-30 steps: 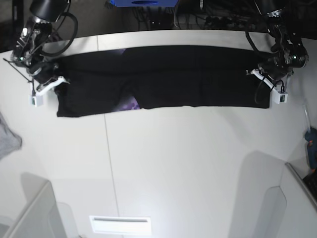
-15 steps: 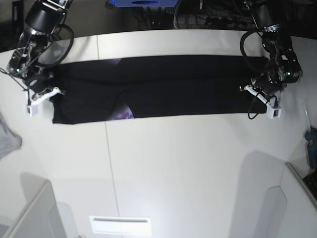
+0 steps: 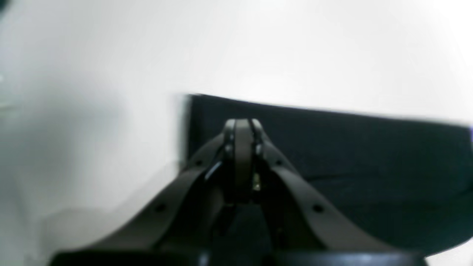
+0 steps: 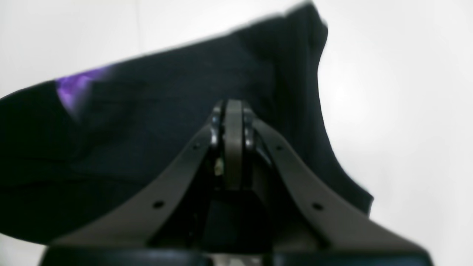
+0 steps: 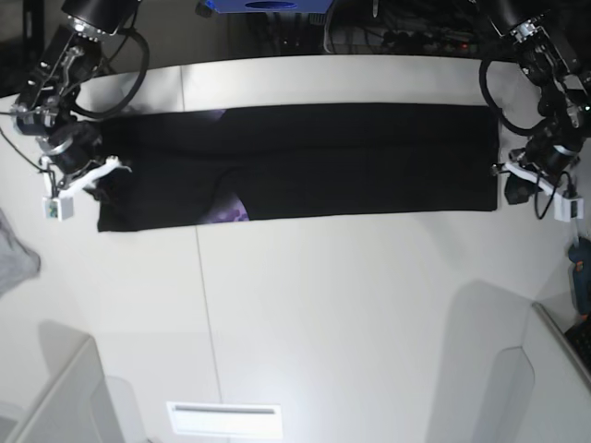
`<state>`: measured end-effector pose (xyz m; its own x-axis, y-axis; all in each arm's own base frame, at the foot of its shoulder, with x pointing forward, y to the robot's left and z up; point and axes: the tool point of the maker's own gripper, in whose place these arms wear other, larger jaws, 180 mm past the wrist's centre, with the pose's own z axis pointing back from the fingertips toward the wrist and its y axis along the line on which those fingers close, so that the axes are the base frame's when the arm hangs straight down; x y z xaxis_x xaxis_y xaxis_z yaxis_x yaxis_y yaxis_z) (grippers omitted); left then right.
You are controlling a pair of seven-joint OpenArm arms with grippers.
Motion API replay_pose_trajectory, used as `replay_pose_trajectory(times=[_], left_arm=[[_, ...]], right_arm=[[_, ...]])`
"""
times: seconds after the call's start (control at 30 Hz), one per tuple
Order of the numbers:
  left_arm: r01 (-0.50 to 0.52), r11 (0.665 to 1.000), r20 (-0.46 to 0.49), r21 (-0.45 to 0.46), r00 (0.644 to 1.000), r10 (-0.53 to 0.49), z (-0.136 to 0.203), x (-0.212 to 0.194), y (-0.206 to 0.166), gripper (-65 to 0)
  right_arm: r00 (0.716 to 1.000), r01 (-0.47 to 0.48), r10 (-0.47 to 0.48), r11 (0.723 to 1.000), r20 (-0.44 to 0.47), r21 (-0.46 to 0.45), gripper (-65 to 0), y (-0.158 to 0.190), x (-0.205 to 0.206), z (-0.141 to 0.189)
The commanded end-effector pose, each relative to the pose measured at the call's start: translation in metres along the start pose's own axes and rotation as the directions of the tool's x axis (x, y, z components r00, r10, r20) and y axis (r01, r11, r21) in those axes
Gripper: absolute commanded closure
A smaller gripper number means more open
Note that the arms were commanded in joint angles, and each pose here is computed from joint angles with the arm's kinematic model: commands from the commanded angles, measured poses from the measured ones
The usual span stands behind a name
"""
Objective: Fold the T-shirt properly
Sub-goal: 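Move both grippers to the ends of the folded strip and grasp them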
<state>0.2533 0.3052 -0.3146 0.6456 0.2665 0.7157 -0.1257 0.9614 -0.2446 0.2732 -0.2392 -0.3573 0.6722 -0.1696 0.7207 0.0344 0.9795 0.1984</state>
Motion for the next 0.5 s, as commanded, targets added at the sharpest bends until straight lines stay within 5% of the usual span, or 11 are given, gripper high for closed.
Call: replay_pose_trajectory(times=[0.0,0.2,0.37,0.47], left_arm=[[0.000,1.000,0.041,-0.007,0.999,0.000,0.007,0.010,0.001,0.0],[-0.020,0.999,0.002,0.043,1.000,0.020,0.024,-0.013,0.024,-3.0],[0.047,0.999,-0.030,0.020,0.998,-0.046,0.029,-0.027,0.023,-46.4],[0.080,0.997,-0.057,-0.003,0.995,-0.080,0.028,-0.038,0.023,-63.0]], right_arm=[[0.998,-0.025,0.025,1.000,0.065,0.002,0.0,0.002,0.019,0.007],[0.998,-0.050,0.049,0.999,0.047,0.002,0.0,0.010,0.019,0.015],[0.999,-0.034,0.034,0.999,0.033,0.012,0.0,0.014,0.013,0.013],[0.999,-0.031,0.030,0.999,0.029,0.013,0.0,0.015,0.011,0.013]])
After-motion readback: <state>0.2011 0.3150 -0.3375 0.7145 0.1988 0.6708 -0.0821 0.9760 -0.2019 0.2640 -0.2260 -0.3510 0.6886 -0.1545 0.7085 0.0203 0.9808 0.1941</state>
